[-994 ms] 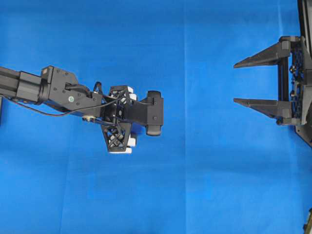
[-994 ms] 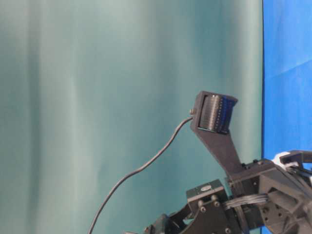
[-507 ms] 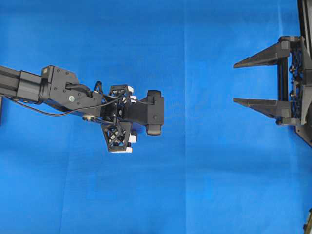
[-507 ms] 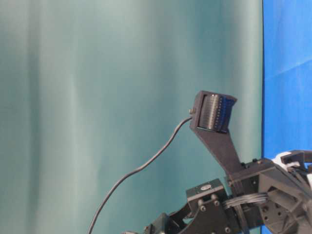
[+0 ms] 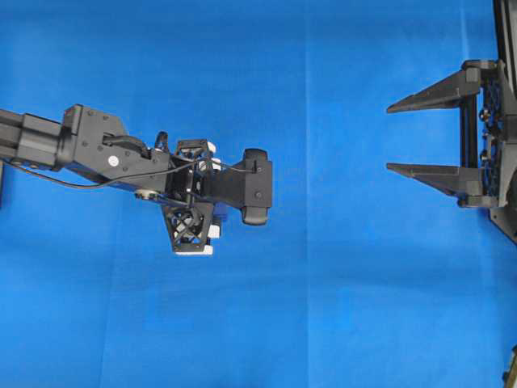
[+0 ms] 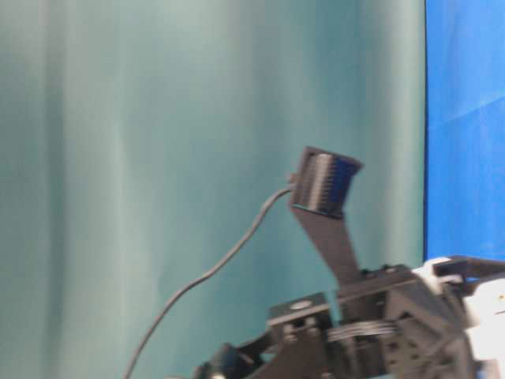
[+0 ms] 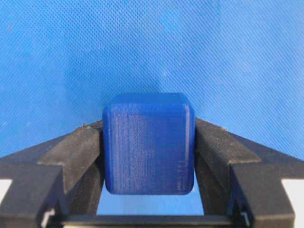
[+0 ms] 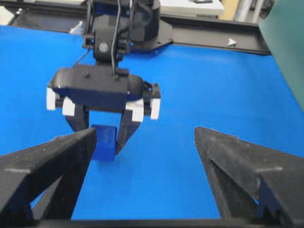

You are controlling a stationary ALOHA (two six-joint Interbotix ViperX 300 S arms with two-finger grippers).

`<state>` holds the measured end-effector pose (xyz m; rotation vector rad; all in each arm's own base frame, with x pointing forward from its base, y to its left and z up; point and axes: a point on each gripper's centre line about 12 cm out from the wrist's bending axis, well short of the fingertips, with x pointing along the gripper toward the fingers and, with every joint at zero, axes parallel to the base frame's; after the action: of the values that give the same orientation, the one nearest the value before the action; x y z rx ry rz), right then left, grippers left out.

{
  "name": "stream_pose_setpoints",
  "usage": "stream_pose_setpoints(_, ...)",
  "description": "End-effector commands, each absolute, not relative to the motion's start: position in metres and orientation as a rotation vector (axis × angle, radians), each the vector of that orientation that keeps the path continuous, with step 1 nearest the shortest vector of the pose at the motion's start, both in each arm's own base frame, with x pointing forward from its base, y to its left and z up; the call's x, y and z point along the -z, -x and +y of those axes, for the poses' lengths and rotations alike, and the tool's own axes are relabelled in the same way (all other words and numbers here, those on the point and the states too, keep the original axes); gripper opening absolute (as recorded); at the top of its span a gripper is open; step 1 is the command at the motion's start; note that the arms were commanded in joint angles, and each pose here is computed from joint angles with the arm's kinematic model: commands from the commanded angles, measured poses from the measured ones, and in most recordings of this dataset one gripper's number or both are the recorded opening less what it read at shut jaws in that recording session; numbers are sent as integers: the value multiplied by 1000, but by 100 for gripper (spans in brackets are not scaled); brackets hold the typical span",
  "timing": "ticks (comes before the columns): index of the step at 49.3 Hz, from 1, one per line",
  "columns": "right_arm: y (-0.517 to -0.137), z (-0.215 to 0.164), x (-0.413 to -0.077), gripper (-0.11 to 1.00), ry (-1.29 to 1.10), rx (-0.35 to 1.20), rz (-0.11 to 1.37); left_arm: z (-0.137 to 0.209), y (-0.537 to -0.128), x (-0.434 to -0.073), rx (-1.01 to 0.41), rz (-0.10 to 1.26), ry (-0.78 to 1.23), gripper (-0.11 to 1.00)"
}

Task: Handover the blue block to the right arm after grasping it with the left arm, then place it in the designated position.
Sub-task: 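Close the left gripper on the blue cube, then lift the blue cube with the left gripper and raise it up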

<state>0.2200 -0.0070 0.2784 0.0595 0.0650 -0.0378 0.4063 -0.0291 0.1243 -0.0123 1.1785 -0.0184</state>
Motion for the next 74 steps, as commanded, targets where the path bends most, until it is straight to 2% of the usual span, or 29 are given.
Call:
stream_pose_setpoints(1,-222,-8,-288,98,-62,41,40,-30,-406,-202,29,1005,15,46)
stream_pose_setpoints(26,-223,-8,-287,98,-62,41,43,-28,-383,-306,28,881,31,46)
stream_pose_setpoints(40,-223,-8,-288,98,-62,41,40,-27,-370,-347,28,860,32,46)
stream_pose_setpoints(74,-223,-8,-288,98,-62,41,42,-26,-368,-351,23,867,27,46)
